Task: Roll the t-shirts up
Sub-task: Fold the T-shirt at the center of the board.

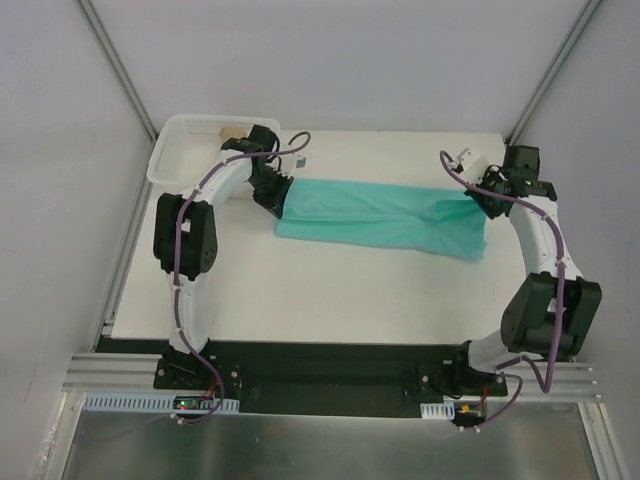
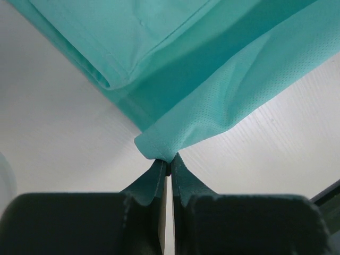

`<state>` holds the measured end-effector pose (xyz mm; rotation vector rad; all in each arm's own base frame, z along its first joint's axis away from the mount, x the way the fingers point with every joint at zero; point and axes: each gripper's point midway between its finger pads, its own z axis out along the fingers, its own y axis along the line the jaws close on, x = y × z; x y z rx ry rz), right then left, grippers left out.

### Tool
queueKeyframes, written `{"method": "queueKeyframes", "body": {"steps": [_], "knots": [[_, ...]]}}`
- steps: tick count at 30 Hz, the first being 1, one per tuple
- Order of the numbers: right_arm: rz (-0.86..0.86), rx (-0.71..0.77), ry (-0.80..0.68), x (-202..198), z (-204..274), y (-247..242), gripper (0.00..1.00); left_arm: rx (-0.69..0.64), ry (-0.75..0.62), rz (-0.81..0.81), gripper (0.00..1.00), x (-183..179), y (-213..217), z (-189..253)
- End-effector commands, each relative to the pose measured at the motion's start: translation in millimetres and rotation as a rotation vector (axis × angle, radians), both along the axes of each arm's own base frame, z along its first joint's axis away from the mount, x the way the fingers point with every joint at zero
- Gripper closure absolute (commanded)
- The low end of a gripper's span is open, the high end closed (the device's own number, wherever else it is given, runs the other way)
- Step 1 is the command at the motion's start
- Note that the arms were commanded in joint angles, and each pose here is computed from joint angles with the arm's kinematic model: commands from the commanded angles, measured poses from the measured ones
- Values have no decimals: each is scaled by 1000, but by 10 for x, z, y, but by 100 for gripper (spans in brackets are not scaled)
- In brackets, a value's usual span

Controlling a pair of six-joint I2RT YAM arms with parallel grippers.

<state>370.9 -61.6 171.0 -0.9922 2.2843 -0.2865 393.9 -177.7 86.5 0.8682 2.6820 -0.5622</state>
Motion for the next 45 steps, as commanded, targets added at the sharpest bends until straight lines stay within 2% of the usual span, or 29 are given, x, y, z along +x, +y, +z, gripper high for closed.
{"method": "queueKeyframes", "body": {"steps": [1, 8, 15, 16, 17, 19, 21, 22, 23, 27, 28, 33, 39, 42, 45], "knots": [[-24, -22, -93, 488, 204, -121, 99, 44, -36, 20, 100, 181, 61, 56], [19, -40, -56, 924, 22, -91, 99, 79, -71, 43, 100, 436, 69, -9], [64, -73, -9, 1199, -186, -9, 99, 126, -97, 79, 100, 579, 135, -75], [58, -82, 1, 1224, -232, -19, 99, 138, -103, 93, 92, 603, 155, -82], [39, -89, 7, 1258, -256, -3, 94, 145, -107, 101, 89, 616, 169, -75], [-33, -128, -9, 1374, -210, -99, 69, 152, -131, 110, 85, 627, 192, 19], [-110, -99, -53, 1419, -30, -116, 61, 155, -131, 113, 79, 571, 208, 61], [-125, -83, -53, 1382, -2, -103, 56, 147, -151, 118, 70, 544, 215, 186], [-135, -73, -59, 1345, 48, -94, 54, 151, -145, 118, 68, 489, 234, 190], [-125, 12, 47, 940, -99, 30, 52, 117, -133, 94, 61, 341, 207, 246], [-131, 40, 131, 691, -247, 64, 52, 106, -113, 81, 60, 296, 179, 200], [-185, 125, 354, 142, -696, -17, 50, 105, -38, 75, 56, 217, 130, -61], [-175, 118, 509, -136, -989, -93, 49, 144, -23, 58, 62, 338, 151, -299], [-166, 97, 553, -161, -1126, -133, 50, 145, -7, 46, 69, 359, 129, -413], [-169, 64, 562, -67, -1192, -204, 56, 174, 10, 38, 85, 360, 132, -562]]}}
